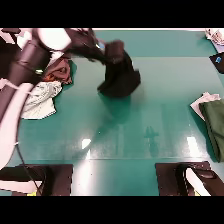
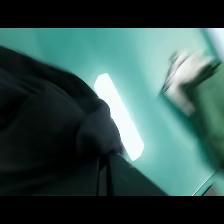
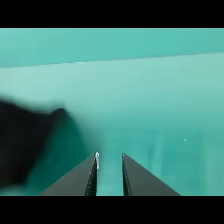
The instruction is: Fold the shirts.
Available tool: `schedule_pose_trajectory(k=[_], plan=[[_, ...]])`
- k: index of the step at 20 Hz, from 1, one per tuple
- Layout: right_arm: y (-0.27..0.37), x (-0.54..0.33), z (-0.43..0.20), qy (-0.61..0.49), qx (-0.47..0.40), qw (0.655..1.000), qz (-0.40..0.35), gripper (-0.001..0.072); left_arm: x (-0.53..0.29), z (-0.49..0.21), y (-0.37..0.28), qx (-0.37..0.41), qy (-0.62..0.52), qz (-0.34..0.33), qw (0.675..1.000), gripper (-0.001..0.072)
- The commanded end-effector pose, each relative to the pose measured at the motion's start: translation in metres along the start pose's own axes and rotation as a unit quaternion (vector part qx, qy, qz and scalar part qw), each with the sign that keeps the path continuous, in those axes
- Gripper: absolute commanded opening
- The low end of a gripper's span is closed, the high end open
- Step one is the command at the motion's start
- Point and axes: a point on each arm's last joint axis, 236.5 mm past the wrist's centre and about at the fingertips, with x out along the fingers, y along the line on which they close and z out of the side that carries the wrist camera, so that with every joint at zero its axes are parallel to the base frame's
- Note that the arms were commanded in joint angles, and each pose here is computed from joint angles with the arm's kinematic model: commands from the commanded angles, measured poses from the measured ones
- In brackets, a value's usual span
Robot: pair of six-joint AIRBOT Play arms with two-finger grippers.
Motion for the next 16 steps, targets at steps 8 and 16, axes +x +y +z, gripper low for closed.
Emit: schedule_pose_trajectory(k=[8,16], plan=[[-0.025,0.045,-0.039,0.101,0.032,0.994,-0.013,0.0191,0.059,-0.075,0.019,0.042,0.122,0.053,0.99,0.0023],[-0.007,0.076,-0.077,0.183,0.018,0.983,0.014,0.02,0.082,-0.109,0.04,0.05,0.188,0.059,0.979,0.0664]])
